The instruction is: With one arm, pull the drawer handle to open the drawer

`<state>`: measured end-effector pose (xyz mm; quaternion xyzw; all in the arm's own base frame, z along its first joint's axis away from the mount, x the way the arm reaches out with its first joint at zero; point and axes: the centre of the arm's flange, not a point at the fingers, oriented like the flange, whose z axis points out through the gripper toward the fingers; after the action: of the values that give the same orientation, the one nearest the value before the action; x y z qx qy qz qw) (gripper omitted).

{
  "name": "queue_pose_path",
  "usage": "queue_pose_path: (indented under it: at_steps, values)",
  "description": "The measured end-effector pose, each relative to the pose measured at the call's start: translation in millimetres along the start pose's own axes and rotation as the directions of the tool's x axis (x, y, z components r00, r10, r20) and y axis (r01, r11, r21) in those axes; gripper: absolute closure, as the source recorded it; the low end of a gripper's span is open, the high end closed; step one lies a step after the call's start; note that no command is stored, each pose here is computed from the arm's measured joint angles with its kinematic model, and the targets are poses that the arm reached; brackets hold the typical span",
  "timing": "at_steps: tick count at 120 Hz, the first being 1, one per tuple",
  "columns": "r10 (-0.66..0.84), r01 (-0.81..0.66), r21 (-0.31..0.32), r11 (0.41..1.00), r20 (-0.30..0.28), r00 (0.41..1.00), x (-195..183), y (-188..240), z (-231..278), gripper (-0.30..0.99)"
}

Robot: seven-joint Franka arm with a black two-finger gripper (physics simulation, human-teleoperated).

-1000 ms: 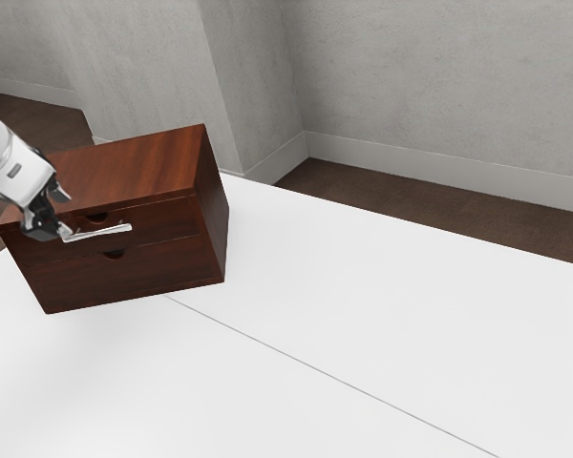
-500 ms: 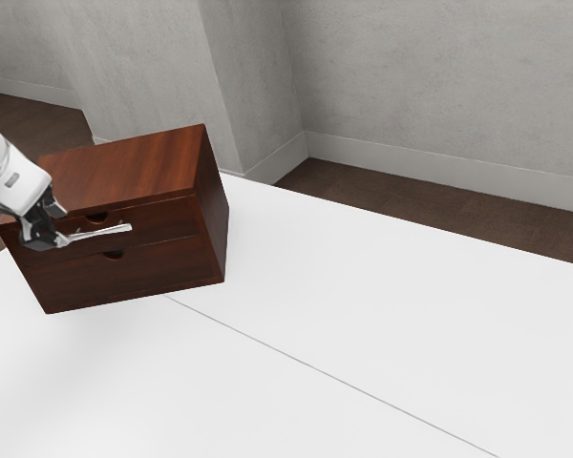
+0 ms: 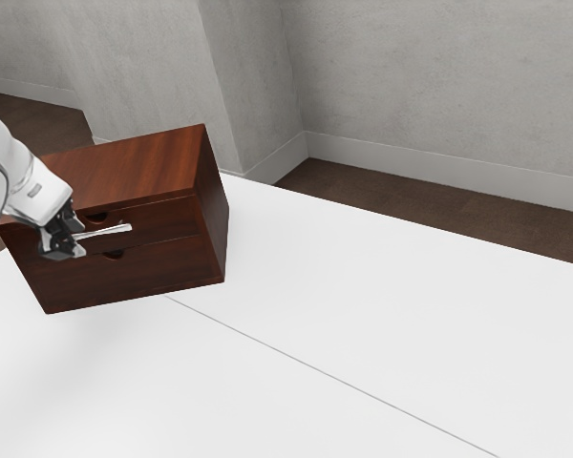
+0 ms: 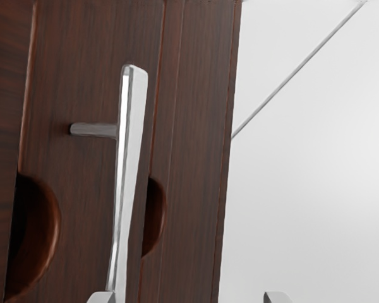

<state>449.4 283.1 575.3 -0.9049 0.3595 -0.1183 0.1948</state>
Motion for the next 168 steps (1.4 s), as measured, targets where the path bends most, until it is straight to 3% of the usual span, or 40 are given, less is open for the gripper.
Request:
queue_pose_path:
  at_steps: [132,168]
  values:
    - [0.059,-0.059,0.015,0.998,-0.012,0.998,19,-8,21,0.45]
    - [0.062,-0.062,0.015,0.998,-0.013,0.998,20,-8,24,0.54]
